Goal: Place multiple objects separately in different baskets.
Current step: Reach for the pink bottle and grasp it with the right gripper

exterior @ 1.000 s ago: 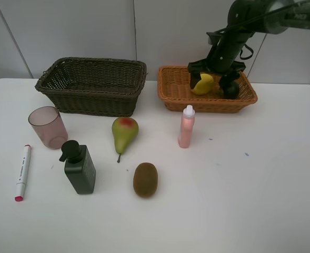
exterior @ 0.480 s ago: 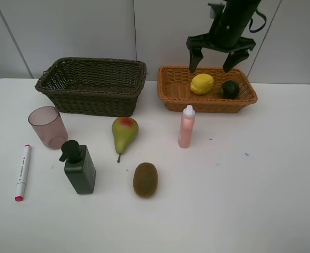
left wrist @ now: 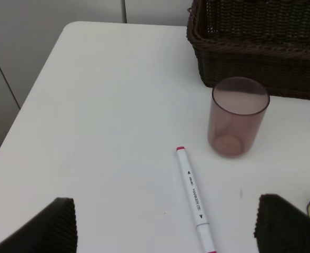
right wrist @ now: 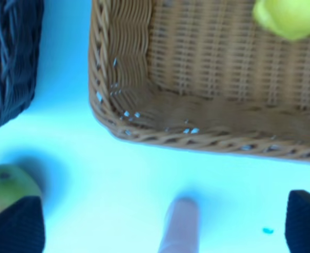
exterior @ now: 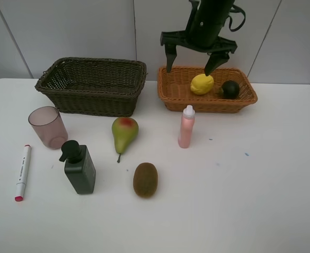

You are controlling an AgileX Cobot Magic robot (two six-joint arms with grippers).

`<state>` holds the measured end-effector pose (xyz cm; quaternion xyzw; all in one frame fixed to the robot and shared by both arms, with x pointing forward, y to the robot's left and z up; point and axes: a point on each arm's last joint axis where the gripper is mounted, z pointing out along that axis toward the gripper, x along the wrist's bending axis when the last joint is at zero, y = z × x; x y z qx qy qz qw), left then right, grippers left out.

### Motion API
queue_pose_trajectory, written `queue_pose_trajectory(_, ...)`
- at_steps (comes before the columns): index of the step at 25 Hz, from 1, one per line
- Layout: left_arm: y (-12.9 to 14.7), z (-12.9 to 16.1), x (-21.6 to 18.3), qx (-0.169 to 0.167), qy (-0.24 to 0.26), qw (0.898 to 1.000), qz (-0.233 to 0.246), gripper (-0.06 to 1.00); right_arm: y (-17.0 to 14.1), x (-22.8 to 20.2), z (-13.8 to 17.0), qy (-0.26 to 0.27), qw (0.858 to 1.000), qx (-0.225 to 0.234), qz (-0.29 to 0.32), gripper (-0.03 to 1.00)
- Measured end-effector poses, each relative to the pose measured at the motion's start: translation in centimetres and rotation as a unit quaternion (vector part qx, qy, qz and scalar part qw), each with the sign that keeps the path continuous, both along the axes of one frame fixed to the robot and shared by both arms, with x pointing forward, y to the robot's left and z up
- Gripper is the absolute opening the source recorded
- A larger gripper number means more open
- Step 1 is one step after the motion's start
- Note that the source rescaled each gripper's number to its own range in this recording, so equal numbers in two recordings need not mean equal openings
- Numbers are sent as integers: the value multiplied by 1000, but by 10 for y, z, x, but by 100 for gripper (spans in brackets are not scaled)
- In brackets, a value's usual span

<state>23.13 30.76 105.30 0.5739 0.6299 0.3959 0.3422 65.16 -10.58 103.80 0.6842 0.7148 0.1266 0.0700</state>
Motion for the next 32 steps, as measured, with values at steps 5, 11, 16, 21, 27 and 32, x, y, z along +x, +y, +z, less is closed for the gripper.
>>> queue_pose_trajectory(5,0,0,0,0,0,1000,0,89,17,-16,-20,32,999,-17,4,100)
queue_pose_trajectory(11,0,0,0,0,0,1000,0,89,30,-33,-27,48,999,-24,2,100)
queue_pose_trajectory(16,0,0,0,0,0,1000,0,89,38,-47,-3,18,1000,-20,13,100)
queue_pose_trajectory(21,0,0,0,0,0,1000,0,89,36,-52,-3,18,999,-28,-5,100)
queue_pose_trajectory(27,0,0,0,0,0,1000,0,89,28,-60,-27,50,997,-59,-26,100)
queue_pose_trajectory(32,0,0,0,0,0,1000,0,89,26,-59,-29,48,996,-67,-29,100)
